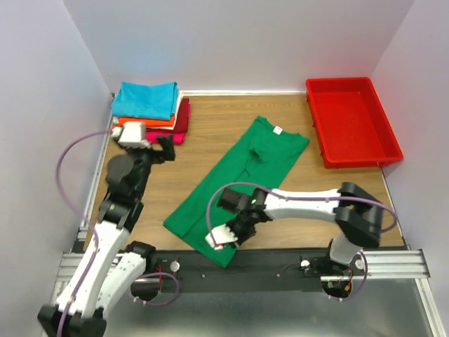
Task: Fold and stack the t-shirts
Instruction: Fold the tshirt
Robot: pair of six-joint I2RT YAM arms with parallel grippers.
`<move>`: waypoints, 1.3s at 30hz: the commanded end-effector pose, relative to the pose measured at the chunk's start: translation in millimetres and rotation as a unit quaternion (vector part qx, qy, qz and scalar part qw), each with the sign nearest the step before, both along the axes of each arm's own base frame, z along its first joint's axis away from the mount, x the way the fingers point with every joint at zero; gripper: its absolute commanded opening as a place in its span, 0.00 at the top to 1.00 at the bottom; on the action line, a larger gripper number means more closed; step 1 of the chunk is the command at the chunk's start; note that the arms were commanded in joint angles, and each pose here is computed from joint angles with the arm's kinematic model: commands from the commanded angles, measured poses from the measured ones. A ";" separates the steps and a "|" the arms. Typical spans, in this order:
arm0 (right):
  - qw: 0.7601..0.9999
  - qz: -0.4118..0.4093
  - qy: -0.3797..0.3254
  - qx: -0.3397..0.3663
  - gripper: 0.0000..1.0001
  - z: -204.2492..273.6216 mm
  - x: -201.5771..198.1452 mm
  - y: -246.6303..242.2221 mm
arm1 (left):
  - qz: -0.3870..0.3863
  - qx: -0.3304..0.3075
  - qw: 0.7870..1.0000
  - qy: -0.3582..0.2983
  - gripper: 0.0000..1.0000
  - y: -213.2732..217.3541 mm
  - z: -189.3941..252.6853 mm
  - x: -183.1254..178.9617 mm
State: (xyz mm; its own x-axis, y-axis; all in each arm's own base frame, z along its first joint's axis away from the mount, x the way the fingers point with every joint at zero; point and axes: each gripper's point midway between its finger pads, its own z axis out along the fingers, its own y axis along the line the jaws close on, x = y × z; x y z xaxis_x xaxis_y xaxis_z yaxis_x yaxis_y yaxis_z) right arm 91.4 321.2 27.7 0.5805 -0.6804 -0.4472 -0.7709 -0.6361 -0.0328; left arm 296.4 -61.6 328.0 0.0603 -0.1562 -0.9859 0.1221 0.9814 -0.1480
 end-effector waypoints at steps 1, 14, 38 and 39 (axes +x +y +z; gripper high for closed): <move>0.996 -0.086 0.013 0.021 0.50 38.5 32.8 -45.1 | -0.172 -0.017 0.982 0.070 0.02 -72.9 -33.2 25.4; 0.778 -0.598 -0.024 0.190 0.99 109.1 232.1 -164.5 | -0.311 -0.046 0.916 0.251 0.26 -176.8 -132.3 132.0; 0.769 -0.631 -0.027 0.099 0.99 6.4 322.6 -76.0 | -0.272 -0.001 0.918 0.288 0.30 -167.4 -167.7 132.4; 0.768 -0.632 -0.035 0.095 0.99 5.7 322.5 -76.7 | -0.273 -0.001 0.918 0.289 0.30 -167.8 -167.7 132.6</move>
State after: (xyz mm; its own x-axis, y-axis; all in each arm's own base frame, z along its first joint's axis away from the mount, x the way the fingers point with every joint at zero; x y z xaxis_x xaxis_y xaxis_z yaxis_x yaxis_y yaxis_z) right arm 418.0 235.7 36.7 -0.5015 -0.5956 -0.6275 -0.7433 0.6678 -0.0399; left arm 430.8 -232.9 149.1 -0.5852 -0.0169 -0.8107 0.4927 0.7866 -0.3721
